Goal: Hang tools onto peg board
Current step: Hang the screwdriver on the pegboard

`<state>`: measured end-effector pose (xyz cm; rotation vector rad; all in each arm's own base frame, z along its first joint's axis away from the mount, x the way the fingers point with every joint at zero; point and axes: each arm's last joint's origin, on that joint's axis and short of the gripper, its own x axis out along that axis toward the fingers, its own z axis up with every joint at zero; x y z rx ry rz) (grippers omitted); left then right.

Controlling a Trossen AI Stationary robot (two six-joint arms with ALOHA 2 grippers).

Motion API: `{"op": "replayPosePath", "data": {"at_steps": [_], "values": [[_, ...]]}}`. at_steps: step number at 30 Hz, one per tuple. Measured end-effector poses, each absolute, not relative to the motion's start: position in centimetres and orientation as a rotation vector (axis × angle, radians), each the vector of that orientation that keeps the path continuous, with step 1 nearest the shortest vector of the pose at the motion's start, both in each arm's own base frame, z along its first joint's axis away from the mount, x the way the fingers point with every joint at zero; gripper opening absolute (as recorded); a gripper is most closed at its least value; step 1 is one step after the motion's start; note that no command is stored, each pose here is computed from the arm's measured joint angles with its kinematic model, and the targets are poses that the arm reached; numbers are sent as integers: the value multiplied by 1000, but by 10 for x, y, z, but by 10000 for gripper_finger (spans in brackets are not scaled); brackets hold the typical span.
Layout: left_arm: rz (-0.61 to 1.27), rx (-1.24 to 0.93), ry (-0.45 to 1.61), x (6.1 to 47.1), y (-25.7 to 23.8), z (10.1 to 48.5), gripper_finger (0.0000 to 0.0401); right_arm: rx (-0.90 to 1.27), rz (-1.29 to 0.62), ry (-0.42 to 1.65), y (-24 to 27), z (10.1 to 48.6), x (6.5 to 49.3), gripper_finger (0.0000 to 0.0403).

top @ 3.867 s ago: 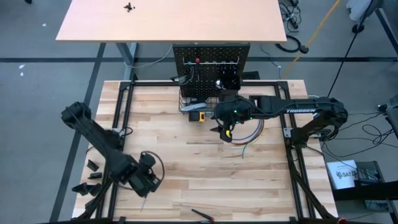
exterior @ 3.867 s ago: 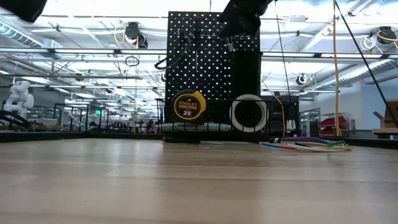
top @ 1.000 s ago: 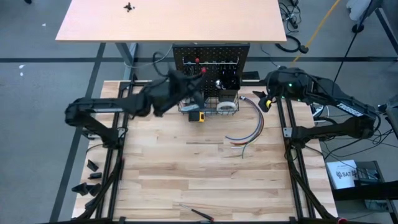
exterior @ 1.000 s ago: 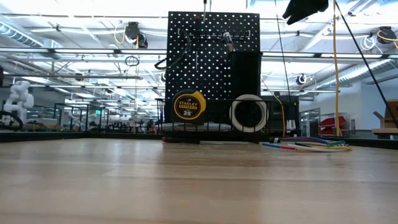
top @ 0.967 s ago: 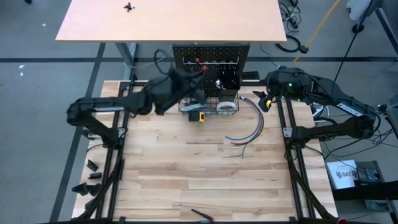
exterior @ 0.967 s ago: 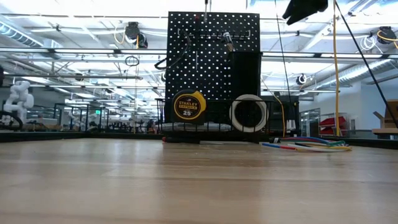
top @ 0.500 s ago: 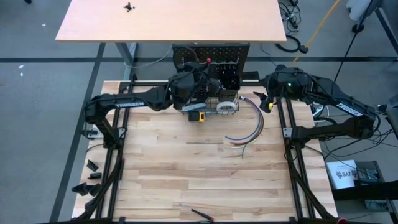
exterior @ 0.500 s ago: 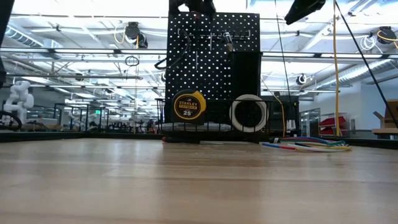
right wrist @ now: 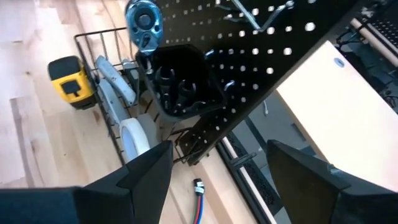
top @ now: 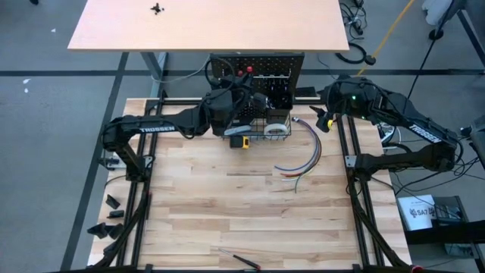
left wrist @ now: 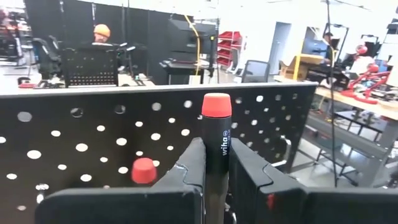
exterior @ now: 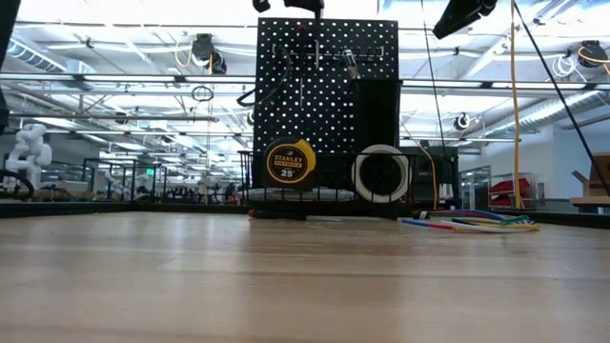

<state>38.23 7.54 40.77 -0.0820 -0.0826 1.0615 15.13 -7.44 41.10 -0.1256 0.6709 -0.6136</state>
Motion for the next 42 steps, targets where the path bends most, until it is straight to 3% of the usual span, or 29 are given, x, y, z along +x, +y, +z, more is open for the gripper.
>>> {"op": "replayPosePath", "data": {"at_steps": [22, 42], "values": [[1092, -22, -84, 390, 94, 400, 34, -127, -604, 571, -81, 418, 156, 253], [1064, 10, -122, 390, 110, 403, 39, -119, -601, 623, -88, 410, 170, 253]]}}
